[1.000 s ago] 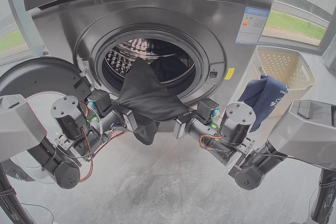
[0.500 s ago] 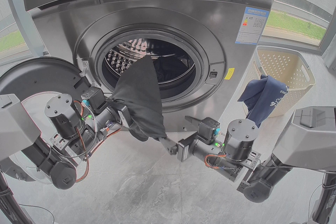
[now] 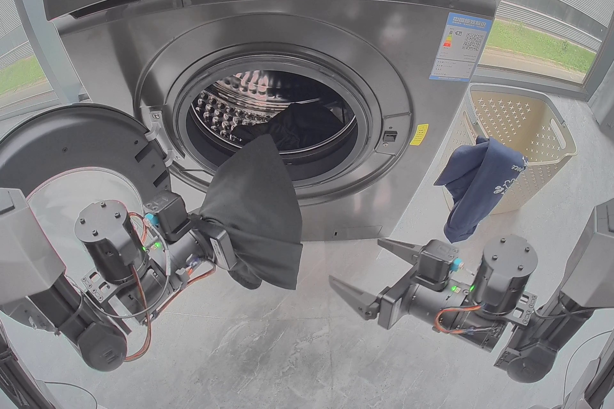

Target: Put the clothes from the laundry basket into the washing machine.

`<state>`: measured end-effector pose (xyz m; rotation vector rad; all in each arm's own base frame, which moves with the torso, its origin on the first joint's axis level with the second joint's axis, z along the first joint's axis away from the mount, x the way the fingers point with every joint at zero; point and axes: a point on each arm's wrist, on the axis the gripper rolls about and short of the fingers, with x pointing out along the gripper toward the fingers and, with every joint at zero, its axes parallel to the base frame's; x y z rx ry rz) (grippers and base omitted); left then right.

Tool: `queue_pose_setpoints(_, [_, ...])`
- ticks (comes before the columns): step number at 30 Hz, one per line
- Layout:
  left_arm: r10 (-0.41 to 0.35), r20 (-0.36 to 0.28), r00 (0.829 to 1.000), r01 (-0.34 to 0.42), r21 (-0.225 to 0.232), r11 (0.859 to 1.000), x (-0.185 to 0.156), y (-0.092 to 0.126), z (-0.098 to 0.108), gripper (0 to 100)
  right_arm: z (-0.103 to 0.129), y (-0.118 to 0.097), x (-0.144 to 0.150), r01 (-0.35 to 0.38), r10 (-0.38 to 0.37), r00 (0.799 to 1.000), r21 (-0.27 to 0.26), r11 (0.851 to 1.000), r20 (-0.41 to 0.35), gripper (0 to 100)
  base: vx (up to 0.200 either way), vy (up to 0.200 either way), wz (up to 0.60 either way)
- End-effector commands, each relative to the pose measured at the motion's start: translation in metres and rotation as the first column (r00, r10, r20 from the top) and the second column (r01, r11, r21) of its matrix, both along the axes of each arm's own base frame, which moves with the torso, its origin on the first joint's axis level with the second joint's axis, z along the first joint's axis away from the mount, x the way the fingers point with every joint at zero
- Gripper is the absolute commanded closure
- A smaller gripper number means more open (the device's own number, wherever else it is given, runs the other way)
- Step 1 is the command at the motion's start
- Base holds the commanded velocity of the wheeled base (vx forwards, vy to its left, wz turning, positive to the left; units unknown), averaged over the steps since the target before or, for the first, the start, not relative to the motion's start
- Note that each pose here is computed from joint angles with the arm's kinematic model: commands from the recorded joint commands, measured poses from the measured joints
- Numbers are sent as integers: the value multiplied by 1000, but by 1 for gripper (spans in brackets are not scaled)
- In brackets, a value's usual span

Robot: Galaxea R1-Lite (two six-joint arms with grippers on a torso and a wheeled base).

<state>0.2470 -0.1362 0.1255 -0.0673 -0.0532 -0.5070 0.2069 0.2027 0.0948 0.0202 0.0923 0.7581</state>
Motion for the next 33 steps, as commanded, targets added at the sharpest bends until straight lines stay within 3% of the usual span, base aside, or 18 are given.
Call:
queue_pose_setpoints(1, [-8,-50,999,9,23,1000,-28,5,-6,100,8,-30,10,104,-104,994,18,994,10,0,0,0,0])
queue_pose_setpoints(8, [-16,-32,999,16,12,1000,-30,5,0,100,5,-33,11,110,-110,994,18,994,10,0,0,0,0])
queue_pose_setpoints(14, [-10,-49,999,11,19,1000,-29,6,-4,100,9,-35,8,115,-115,993,27,993,20,0,0,200,0])
queue_pose_setpoints(29, [-19,-84,996,19,-2,1000,-29,5,-9,100,8,-38,6,115,-115,993,21,993,14,0,0,0,0])
queue_pose_setpoints(33, [-24,-99,995,25,7,1000,-27,2,-14,100,8,-38,5,115,-115,993,22,993,13,0,200,0,0])
